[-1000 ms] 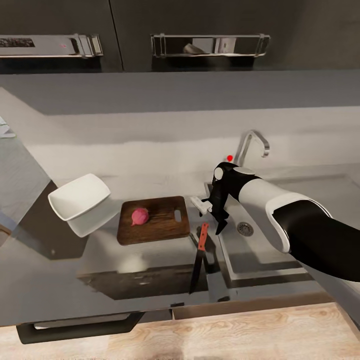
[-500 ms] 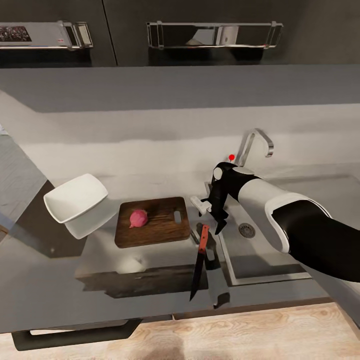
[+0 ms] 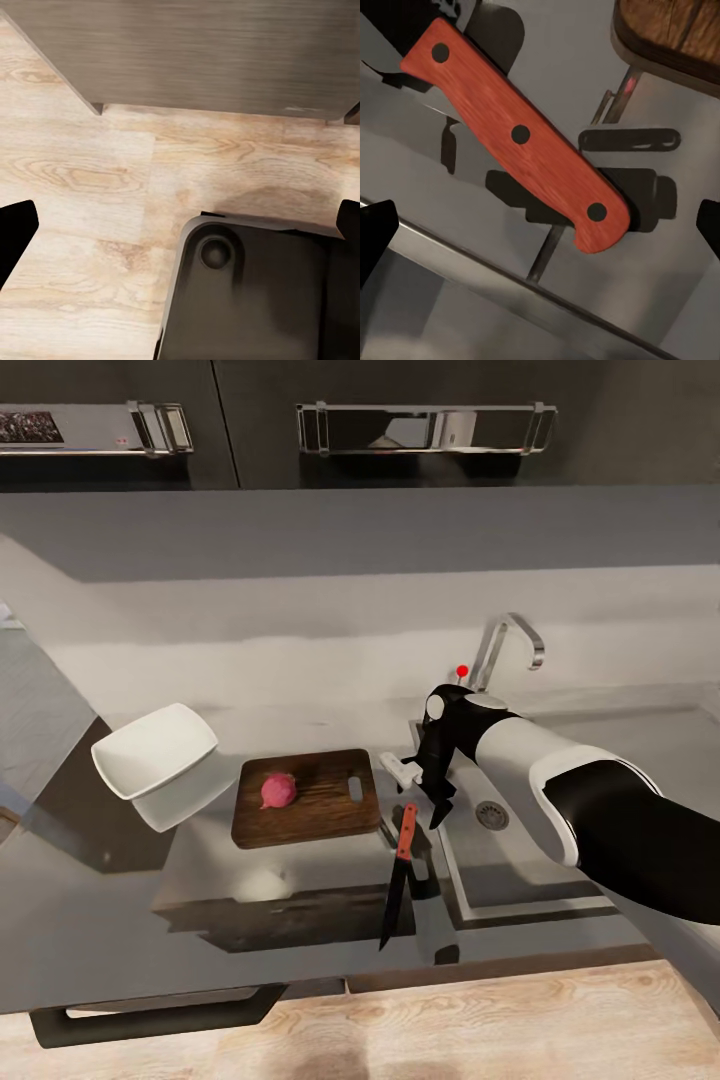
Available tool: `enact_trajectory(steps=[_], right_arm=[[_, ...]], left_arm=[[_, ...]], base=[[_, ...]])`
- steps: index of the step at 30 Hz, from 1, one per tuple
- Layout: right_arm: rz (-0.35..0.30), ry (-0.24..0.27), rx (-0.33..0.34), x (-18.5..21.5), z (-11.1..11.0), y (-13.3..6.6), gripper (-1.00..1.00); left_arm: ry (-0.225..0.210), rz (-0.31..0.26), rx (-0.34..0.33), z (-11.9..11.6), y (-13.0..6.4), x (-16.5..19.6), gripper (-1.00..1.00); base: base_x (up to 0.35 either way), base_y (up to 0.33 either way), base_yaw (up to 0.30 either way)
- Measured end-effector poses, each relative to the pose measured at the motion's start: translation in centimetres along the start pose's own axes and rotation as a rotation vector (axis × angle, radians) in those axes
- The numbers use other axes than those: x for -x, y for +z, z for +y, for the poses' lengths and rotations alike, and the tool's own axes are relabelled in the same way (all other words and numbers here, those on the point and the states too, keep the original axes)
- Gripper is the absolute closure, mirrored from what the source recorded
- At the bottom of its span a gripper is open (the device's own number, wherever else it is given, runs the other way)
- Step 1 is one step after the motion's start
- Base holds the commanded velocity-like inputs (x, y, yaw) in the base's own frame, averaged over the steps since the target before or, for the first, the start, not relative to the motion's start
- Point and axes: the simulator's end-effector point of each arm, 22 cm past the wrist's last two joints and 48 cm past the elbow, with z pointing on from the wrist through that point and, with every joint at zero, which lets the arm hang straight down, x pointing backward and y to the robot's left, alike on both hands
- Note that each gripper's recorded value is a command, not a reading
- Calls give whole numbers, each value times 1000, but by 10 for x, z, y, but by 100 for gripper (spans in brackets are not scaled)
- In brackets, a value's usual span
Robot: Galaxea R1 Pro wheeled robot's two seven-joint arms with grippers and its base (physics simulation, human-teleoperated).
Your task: In the kitchen, take the Vidalia onion out of the sink, dice it on the chopping board with the paring knife, put the diced onion into the bowl on the countertop, then place both the paring knife and the chopping board into the sink.
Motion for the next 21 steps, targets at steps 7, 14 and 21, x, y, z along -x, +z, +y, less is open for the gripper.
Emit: enact_trajectory(steps=[7,14,21], right_arm=[[-1,0,-1,0,0,0,-100],[-2,0,-4,0,-1,0,-100],[-2,0,-23,0,-5,0,-100]], left_arm=[[0,0,0,0,0,0,-100],[0,0,0,0,0,0,-100],[0,0,0,0,0,0,-100]], base=[[46,19,0],[72,43,0],[-102,2,0]])
